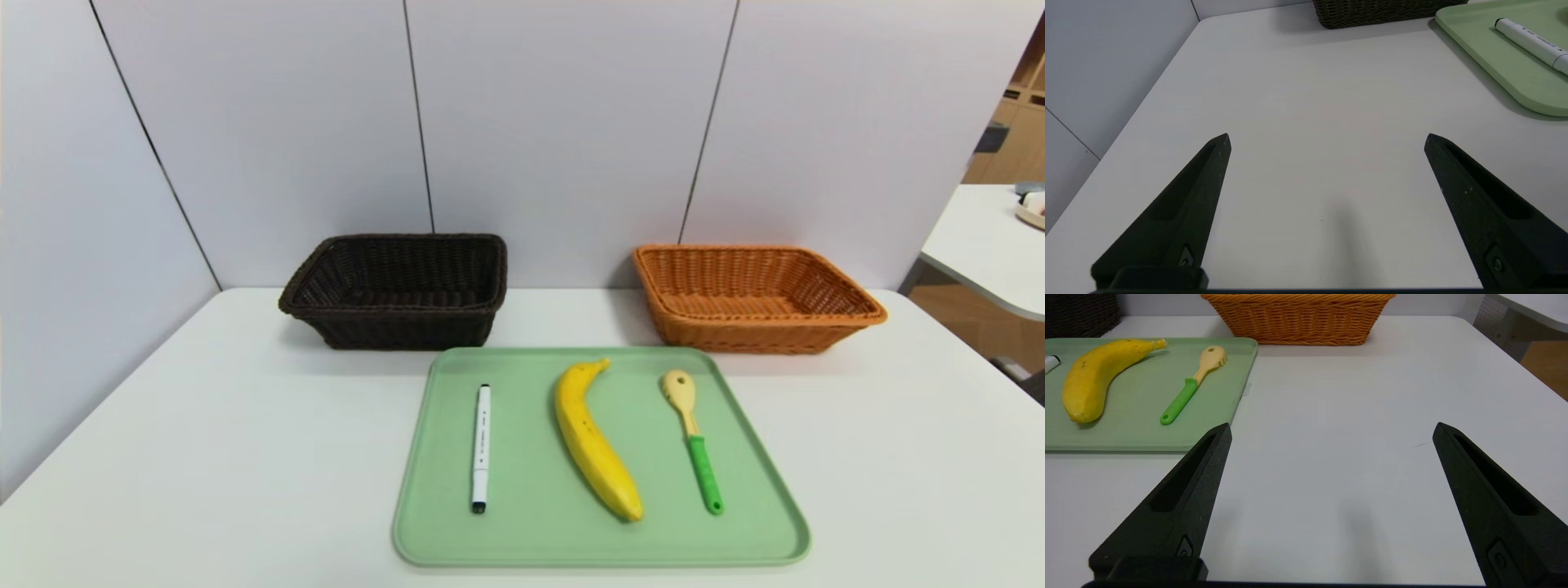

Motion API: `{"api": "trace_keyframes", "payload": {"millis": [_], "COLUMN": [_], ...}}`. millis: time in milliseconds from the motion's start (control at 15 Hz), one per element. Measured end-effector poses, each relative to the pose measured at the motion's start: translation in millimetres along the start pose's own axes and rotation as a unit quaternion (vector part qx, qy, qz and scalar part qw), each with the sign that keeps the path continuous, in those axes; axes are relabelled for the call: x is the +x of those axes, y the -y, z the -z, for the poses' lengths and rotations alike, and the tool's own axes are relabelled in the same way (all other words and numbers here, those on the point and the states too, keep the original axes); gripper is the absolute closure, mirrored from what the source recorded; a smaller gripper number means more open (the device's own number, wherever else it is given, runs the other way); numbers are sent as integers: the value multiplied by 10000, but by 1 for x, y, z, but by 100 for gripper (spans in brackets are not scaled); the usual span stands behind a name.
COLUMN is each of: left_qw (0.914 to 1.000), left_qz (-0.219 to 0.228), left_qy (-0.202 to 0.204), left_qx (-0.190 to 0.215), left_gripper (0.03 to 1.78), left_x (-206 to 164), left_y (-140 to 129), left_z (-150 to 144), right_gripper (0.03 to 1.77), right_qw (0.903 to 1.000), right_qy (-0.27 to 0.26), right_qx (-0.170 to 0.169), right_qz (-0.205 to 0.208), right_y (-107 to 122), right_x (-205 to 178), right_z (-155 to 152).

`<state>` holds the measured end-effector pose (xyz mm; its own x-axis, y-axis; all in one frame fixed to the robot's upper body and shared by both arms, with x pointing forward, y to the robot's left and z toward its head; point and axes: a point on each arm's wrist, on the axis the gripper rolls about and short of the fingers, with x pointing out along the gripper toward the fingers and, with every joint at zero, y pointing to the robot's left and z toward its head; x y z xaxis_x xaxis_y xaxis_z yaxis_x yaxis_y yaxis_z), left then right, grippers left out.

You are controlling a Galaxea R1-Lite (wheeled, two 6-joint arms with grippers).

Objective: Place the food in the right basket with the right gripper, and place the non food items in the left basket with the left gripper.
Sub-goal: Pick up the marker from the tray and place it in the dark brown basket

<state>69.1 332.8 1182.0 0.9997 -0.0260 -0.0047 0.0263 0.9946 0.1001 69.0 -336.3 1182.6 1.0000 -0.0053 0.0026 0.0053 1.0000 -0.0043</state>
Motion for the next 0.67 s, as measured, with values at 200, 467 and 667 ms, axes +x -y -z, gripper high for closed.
{"api": "trace_keyframes", "payload": {"millis": [200, 467, 667], "left_qw": [10000, 10000, 10000], "left_qz": [0, 0, 0], "left_qy": [2, 0, 0], "left_qx": [2, 0, 2], "left_gripper": [12, 12, 12], "left_x": [0, 0, 0], "left_y": [0, 0, 0], "left_z": [0, 0, 0], "right_gripper": [10, 10, 10], "right_qw": [10000, 10000, 10000], "right_qy": [0, 0, 2], "right_qx": [0, 0, -2], "right_qz": [-4, 0, 0], "right_y": [0, 0, 0], "right_x": [0, 0, 0], "right_z": [0, 0, 0]}}
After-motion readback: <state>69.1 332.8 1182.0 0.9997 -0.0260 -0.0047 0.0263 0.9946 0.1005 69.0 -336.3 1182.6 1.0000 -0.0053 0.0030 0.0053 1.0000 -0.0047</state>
